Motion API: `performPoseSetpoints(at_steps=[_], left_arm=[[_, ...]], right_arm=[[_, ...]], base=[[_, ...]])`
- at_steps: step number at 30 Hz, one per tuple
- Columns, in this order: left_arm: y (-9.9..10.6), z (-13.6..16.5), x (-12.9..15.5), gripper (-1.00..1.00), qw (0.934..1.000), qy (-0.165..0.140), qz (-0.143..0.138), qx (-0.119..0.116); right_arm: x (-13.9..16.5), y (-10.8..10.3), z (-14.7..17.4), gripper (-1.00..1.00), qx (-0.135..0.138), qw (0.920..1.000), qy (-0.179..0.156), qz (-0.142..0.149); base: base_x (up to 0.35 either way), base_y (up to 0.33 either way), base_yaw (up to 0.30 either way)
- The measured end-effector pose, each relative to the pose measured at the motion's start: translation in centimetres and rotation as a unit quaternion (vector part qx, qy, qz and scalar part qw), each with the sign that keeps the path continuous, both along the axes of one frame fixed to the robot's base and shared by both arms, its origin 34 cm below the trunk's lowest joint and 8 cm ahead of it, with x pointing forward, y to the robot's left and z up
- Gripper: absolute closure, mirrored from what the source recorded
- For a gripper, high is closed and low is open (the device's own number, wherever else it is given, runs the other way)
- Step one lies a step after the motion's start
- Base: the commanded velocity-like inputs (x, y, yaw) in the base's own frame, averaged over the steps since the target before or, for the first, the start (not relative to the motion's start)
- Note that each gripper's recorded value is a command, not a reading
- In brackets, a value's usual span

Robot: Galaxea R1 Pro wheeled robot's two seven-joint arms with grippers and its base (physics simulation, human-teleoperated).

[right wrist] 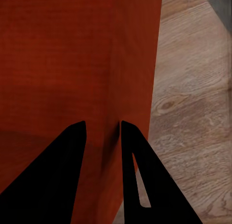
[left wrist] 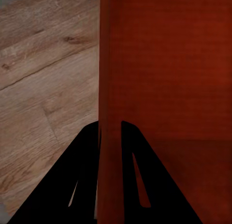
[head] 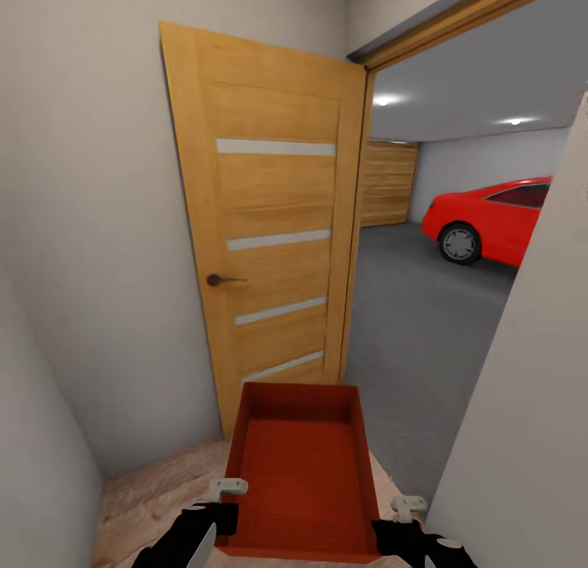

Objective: Move the two storage containers from the living room to the garage. In the garage, place one container on the floor and stack the other container on top of it (either order is fine).

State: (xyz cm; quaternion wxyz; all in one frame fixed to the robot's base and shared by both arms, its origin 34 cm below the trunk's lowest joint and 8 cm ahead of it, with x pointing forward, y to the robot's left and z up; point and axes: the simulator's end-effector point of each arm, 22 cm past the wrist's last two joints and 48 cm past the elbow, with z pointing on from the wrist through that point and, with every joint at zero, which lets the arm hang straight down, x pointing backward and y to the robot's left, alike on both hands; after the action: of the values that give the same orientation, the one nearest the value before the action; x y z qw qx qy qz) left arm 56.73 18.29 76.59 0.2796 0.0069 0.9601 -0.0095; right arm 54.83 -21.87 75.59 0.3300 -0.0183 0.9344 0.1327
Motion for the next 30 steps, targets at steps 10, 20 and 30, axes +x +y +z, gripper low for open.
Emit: performPoseSetpoints(at_steps=[10,20,30], left_arm=[[0.00,0.00,0.00,1.00,1.0000,0.000,0.000,0.000],[0.00,0.00,0.00,1.00,1.0000,0.000,0.000,0.000],[0.00,-0.03,0.02,1.00,1.0000,0.000,0.000,0.000]], right_arm=[[0.00,0.00,0.00,1.00,0.000,1.0000,0.000,0.000],[0.00,0.00,0.00,1.00,0.000,1.0000,0.000,0.000],[0.02,0.00,-0.02,1.00,0.000,1.0000,0.000,0.000]], base=[[0.263,0.180,-0.277],[0.263,0.180,-0.277],[0.168,0.113,-0.277]])
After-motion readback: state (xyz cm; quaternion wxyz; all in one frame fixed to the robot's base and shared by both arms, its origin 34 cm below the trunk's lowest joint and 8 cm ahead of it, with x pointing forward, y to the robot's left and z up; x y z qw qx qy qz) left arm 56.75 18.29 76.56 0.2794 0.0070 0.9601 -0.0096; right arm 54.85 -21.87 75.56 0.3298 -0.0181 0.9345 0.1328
